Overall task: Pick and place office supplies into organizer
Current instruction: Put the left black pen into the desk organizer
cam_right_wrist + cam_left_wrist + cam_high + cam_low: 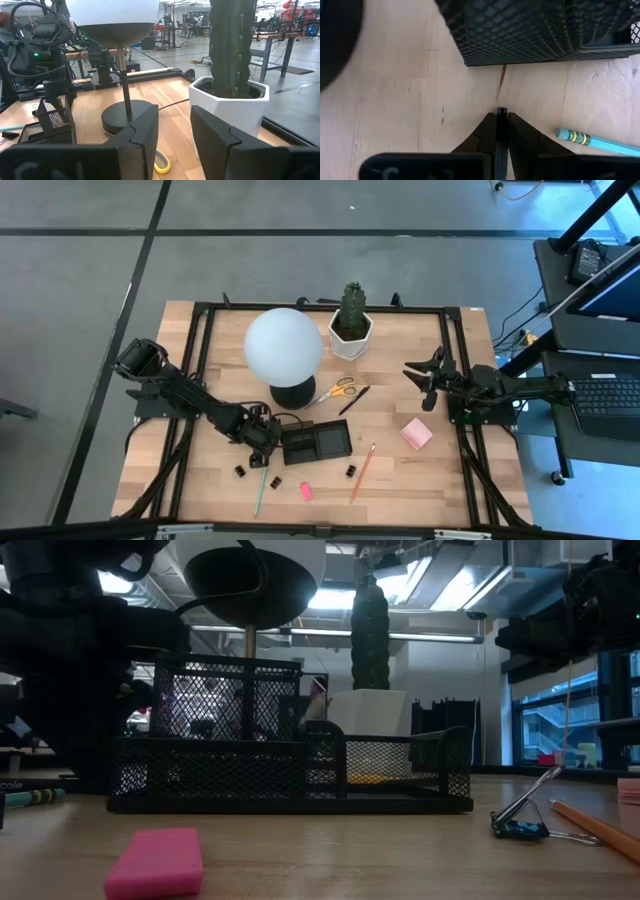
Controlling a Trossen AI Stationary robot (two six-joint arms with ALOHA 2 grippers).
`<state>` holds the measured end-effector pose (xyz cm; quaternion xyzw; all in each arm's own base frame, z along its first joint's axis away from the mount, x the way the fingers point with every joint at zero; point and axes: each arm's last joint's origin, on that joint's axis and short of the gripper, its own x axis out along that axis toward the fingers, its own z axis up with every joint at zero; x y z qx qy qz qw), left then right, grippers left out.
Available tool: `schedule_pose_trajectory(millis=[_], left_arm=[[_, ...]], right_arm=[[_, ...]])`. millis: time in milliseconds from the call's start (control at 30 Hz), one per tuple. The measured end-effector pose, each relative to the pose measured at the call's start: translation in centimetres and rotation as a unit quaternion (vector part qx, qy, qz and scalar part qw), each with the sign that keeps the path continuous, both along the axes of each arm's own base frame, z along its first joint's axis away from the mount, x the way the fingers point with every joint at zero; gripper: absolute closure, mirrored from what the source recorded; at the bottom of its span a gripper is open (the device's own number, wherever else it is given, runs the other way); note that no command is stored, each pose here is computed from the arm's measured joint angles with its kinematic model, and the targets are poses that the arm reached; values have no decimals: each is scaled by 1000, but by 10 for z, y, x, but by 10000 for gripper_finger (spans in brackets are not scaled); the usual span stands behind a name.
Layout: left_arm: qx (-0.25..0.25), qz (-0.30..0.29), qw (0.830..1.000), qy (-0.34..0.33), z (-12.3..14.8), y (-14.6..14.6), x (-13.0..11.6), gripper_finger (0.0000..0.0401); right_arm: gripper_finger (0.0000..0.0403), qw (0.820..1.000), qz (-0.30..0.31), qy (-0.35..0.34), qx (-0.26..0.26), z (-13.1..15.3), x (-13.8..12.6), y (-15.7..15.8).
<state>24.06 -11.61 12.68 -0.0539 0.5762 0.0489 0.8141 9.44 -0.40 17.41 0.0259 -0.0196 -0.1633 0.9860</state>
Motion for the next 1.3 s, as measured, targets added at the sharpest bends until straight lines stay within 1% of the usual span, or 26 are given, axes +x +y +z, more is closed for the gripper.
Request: schedule_pose_trajectory(millis=[233,467,633,833,933,1000,1100,1200,1300], left_arm=[[-15,-1,1000,-9,12,1,-5,381],[-24,2,998,-54,33,1,-9,382],[-41,4,993,-111,60,3,-17,382],[-81,-5,977,-199,102,5,-35,382],[-83,-14,962,-259,120,5,-43,382],[-74,-25,947,-312,132,4,-44,382],[-60,-54,916,-394,149,1,-40,382],[-44,-83,885,-456,159,-4,-32,382],[-23,-81,862,-500,163,-7,-22,382]], right_arm=[[284,1000,0,0,0,0,0,0],[284,1000,0,0,0,0,0,0],[284,1000,0,0,0,0,0,0],[284,1000,0,0,0,0,0,0],[284,1000,0,0,0,0,0,0],[284,1000,0,0,0,0,0,0],[284,1000,0,0,0,0,0,0],[284,1000,0,0,1,0,0,0],[284,1000,0,0,1,0,0,0]])
